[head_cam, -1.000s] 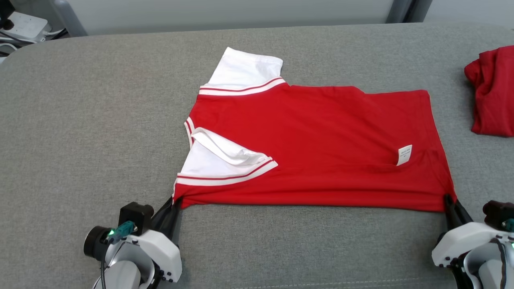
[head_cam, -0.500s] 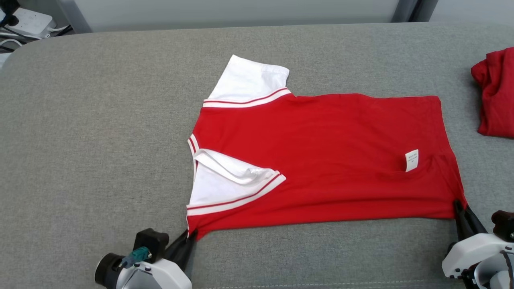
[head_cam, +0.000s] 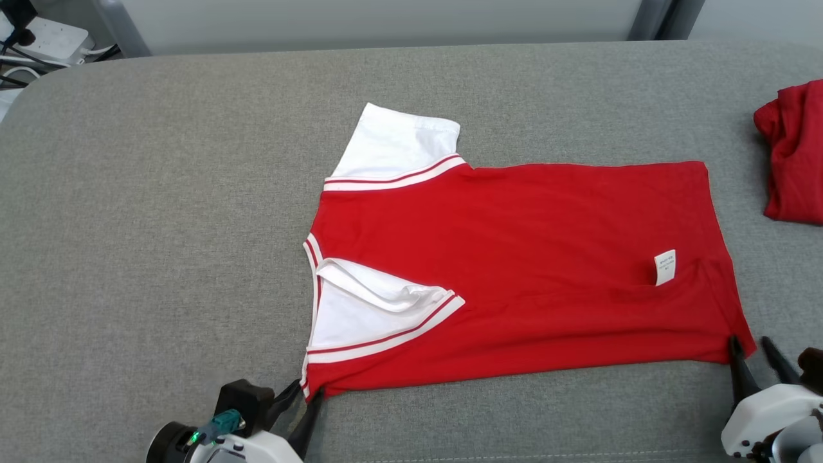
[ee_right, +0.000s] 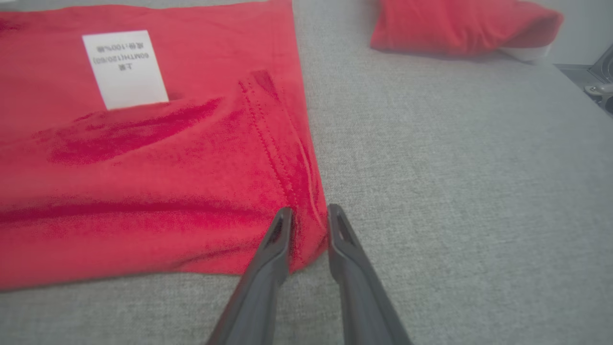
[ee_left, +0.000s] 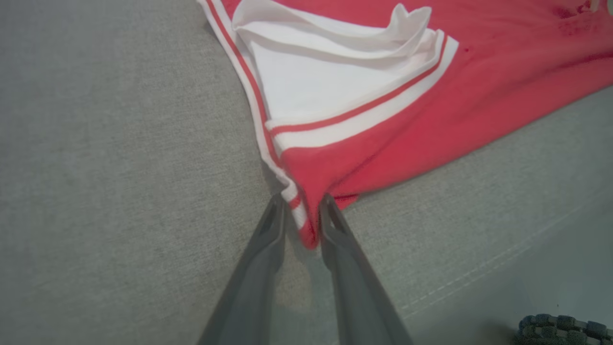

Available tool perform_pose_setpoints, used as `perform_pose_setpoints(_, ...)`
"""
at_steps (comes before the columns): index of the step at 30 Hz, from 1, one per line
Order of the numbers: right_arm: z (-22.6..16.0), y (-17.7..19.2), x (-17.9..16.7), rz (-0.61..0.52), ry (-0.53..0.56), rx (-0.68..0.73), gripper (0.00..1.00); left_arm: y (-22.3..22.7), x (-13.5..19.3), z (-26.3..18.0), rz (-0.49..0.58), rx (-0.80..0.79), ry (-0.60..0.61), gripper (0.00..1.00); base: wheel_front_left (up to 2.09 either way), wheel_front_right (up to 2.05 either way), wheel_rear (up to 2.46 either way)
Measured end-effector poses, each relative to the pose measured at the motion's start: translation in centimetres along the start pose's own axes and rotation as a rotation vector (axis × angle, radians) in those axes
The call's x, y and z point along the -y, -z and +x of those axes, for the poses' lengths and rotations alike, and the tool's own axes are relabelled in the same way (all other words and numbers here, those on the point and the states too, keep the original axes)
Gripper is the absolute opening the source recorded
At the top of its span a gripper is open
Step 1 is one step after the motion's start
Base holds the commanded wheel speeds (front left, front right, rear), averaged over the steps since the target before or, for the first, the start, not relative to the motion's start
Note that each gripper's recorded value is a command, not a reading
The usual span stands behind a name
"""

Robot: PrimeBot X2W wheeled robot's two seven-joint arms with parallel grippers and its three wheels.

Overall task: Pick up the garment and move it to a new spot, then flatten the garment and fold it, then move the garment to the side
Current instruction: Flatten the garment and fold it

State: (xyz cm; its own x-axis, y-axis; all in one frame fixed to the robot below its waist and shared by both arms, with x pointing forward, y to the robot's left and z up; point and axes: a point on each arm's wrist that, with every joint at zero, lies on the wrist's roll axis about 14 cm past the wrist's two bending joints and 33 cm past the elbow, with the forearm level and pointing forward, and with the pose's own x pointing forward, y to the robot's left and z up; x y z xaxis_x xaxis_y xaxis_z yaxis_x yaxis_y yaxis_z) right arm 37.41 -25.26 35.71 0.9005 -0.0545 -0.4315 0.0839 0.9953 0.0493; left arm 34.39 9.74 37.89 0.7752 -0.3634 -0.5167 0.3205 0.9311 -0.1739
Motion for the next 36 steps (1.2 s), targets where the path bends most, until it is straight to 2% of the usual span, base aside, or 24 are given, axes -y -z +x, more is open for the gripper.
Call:
perform_pose_setpoints(1,-0.1,0.0,0.3,0.004,0.009,0.0,1.0,0.1,-0.1,-0.1,0.002,-0.002,-0.004,0.6,0.0,0.0,0.0)
perform_pose_setpoints(2,-0.2,-0.1,0.7,0.006,0.019,0.005,1.0,0.2,-0.2,-0.2,0.004,-0.005,-0.01,1.0,0.0,0.0,0.0)
perform_pose_setpoints(6,-0.4,-1.4,1.7,-0.002,0.046,0.043,1.0,0.1,-0.5,-0.5,0.013,-0.001,-0.029,1.0,0.0,0.0,0.0)
perform_pose_setpoints(11,-0.5,-6.1,1.1,-0.024,0.039,0.197,1.0,-1.1,-1.2,-1.1,0.009,0.057,-0.082,1.0,0.0,0.0,0.0)
perform_pose_setpoints(14,-1.2,-9.0,0.2,-0.012,0.028,0.3,1.0,-3.5,-2.2,-1.6,-0.003,0.17,-0.129,1.0,0.0,0.0,0.0)
perform_pose_setpoints(22,-4.4,-12.8,-3.7,-0.017,-0.065,0.461,1.0,-9.1,-3.2,-4.1,-0.082,0.501,-0.198,1.0,0.0,0.0,0.0)
perform_pose_setpoints(29,-6.6,-12.4,-5.7,0.016,-0.136,0.484,1.0,-10.1,-2.1,-4.8,-0.09,0.577,-0.186,1.0,0.0,0.0,0.0)
perform_pose_setpoints(36,-7.2,-12.3,-5.4,0.022,-0.136,0.487,1.0,-11.2,-0.9,-3.6,-0.055,0.585,-0.137,1.0,0.0,0.0,0.0)
